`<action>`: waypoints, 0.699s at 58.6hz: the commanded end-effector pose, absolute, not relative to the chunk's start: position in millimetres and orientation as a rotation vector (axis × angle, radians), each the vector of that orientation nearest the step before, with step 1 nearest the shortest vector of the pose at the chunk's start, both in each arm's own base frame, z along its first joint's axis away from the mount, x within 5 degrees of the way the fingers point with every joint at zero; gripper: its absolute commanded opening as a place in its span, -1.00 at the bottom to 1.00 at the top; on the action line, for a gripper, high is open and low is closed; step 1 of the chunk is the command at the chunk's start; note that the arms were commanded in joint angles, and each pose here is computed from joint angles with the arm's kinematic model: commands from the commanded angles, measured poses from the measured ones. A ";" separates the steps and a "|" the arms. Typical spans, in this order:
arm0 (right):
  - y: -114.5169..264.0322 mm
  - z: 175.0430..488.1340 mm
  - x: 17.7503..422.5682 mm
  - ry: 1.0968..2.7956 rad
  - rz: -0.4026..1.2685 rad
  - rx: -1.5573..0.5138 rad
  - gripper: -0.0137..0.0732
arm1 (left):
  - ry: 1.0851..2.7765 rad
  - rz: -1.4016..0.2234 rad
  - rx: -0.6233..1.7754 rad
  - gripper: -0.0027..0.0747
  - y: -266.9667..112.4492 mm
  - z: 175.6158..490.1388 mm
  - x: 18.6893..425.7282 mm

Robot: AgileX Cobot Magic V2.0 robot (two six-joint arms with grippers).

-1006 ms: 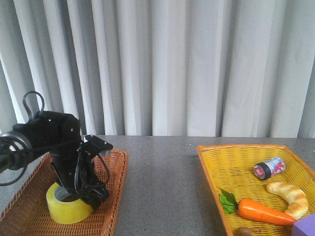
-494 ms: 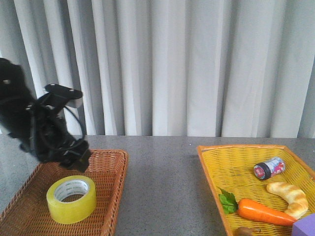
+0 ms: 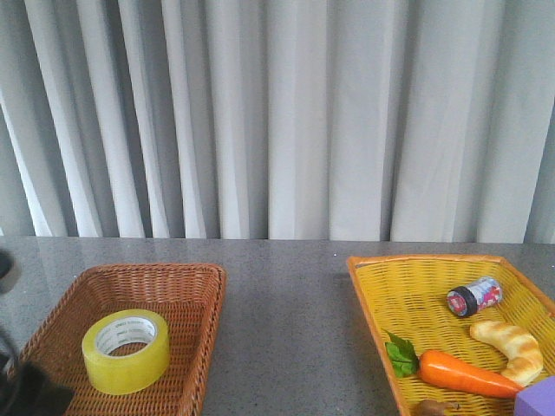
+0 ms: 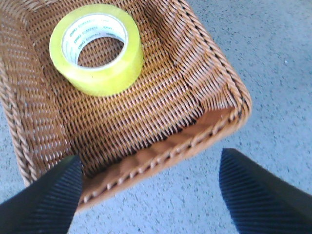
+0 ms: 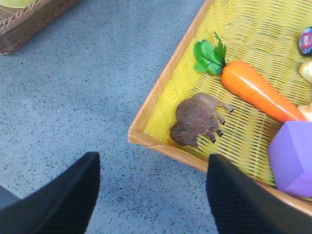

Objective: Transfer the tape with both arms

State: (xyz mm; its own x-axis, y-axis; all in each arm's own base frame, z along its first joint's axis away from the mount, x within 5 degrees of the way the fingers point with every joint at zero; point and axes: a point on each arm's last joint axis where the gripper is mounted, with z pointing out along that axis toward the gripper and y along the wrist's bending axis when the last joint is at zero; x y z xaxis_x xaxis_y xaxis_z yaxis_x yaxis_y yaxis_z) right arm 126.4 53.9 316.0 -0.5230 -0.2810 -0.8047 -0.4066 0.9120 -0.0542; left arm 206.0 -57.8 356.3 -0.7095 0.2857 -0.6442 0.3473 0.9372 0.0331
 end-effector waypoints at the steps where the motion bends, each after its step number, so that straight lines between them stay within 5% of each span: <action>1: 54.3 329.7 129.6 2.059 0.181 -0.470 0.36 | 2.232 -0.145 0.398 0.54 -52.9 363.0 183.8; 21: 54.3 329.7 129.6 2.059 0.181 -0.470 0.36 | 2.050 -0.169 0.328 0.48 -37.6 324.7 129.9; 41: 54.3 329.7 129.6 2.059 0.181 -0.470 0.36 | 2.035 -0.167 0.326 -0.16 -35.4 315.2 122.5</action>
State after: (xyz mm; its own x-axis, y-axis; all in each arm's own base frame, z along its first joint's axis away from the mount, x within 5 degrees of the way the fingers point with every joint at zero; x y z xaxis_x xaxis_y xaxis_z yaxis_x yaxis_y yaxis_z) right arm 126.4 53.9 316.0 -0.5230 -0.2810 -0.8047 -0.4066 0.9120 -0.0542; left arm 119.6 -34.0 301.0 -0.5171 0.1982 -0.8327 0.3078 0.9508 0.0353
